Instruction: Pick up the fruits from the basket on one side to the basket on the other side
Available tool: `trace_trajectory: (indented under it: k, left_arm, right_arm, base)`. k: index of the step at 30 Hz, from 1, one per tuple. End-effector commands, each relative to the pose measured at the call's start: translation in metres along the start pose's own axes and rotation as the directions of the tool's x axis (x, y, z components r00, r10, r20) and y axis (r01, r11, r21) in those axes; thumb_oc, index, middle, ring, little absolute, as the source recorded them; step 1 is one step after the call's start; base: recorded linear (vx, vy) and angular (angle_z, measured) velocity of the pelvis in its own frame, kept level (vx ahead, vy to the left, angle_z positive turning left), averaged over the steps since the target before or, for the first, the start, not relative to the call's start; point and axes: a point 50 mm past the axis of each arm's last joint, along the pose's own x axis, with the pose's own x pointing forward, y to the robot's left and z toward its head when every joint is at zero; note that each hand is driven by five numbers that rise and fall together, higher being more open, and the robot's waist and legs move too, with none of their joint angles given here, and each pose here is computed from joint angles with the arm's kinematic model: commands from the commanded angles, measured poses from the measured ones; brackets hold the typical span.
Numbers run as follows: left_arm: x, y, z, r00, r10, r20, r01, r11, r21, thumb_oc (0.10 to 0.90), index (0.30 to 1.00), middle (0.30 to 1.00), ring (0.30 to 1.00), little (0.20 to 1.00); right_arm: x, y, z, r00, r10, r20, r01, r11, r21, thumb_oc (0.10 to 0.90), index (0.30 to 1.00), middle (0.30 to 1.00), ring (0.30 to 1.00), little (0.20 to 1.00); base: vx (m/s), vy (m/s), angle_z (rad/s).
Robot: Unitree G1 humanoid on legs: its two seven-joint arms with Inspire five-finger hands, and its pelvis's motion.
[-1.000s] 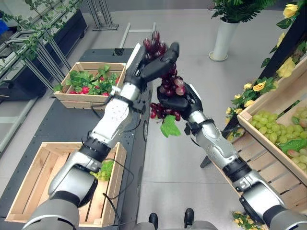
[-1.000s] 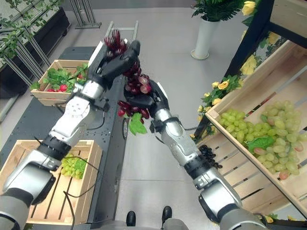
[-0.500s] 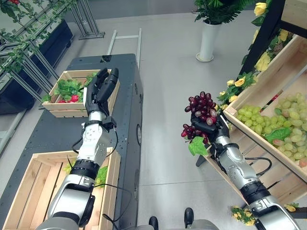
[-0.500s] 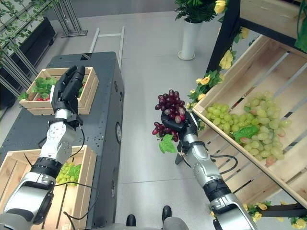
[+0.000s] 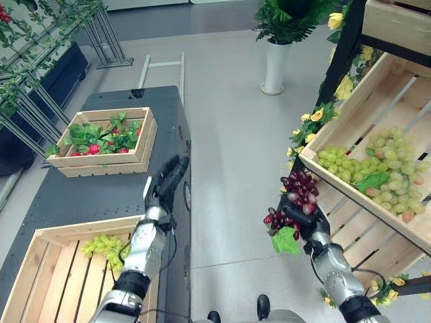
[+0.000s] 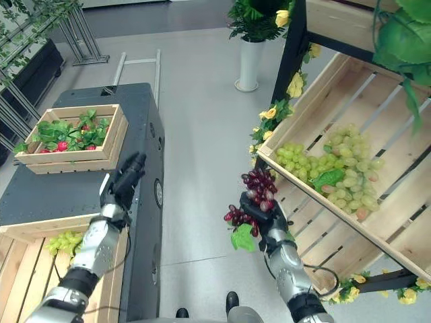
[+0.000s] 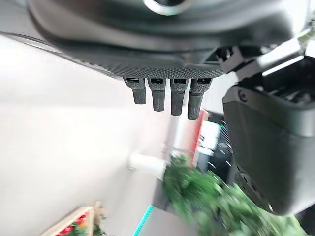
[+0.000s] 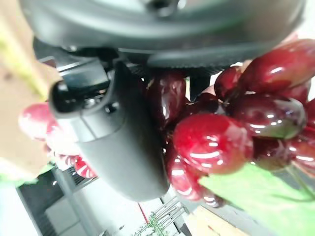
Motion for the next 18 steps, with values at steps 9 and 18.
trace_trajectory:
  k: [9,18]
  left_arm:
    - [-0.022,0.006,-0.037,0.997,0.006,-0.083,-0.005,1.000,0.011,0.800,0.900,0.900,0.900,0.900]
    - [-0.039,0.008,-0.063,0.979,0.051,-0.197,-0.056,0.998,-0.017,0.800,0.900,0.900,0.900,0.900]
  right_arm:
    - [0.001,0.018,-0.005,0.989,0.140,0.042,-0.144,0.984,0.105,0.400,0.300,0.300,0.300,0.300]
    - [-0.002,0.014,-0.009,0.997,0.068,0.046,-0.072,0.993,0.095,0.400,0.300,0.300,0.300,0.300]
  base:
    - [0.02,0.003,-0.08]
    - [0.01,0.000,-0.10]
